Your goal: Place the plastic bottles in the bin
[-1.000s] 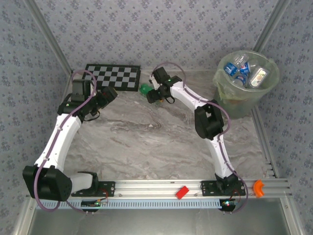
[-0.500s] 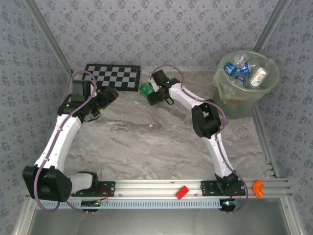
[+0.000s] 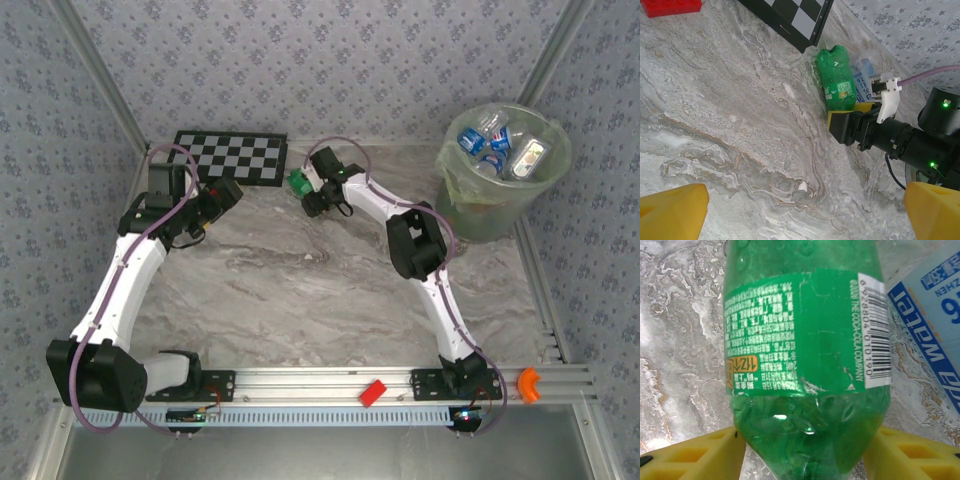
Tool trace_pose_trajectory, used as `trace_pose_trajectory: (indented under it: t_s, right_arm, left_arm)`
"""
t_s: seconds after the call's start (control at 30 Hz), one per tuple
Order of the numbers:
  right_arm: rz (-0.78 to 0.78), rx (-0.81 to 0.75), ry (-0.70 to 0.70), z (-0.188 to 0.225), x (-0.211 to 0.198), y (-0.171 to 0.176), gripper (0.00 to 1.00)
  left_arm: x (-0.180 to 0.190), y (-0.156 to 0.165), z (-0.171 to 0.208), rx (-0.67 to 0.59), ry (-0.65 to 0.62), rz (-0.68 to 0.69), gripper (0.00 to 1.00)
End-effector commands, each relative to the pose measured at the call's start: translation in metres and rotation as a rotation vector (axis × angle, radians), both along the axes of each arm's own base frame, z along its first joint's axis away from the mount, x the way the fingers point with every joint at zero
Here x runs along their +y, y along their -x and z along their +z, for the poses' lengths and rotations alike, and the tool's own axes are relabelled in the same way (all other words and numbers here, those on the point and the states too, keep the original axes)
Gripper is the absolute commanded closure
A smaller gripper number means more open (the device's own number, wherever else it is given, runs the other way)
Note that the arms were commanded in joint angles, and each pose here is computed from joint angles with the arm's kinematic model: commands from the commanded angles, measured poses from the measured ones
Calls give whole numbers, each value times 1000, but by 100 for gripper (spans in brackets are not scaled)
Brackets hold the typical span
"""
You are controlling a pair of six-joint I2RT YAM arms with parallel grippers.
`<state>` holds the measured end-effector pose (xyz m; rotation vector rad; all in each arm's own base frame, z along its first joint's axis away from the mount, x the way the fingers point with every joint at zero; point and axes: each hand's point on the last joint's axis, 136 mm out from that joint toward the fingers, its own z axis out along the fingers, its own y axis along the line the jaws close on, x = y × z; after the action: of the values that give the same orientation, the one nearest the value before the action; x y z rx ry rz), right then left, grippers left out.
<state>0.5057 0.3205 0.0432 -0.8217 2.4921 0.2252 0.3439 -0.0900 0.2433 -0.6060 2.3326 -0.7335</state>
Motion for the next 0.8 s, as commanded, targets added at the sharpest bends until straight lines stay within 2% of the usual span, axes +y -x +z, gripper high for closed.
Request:
trace_pose_trajectory:
  t_s: [0.0,0.27,0.43,0.6,0.77]
  right_arm:
    - [49,-4,2,-2,7,2,43]
    - [99,-80,-12,26,23,14,60]
    - [111,-139,-44,58,30,28,66]
    - [79,-203,-75,104,26,44,66]
    - [22,-249,-121,150,8,60,66]
  left_arm:
    - [3,3,14,-33,2,7,0]
    - [3,2,16,-38,-5,3,0]
    - [2,2,18,-58,-7,-8,0]
    - [-1,-4,31,-107,-21,-42,0]
    - [-9,-15,65,-215,-74,-95,0]
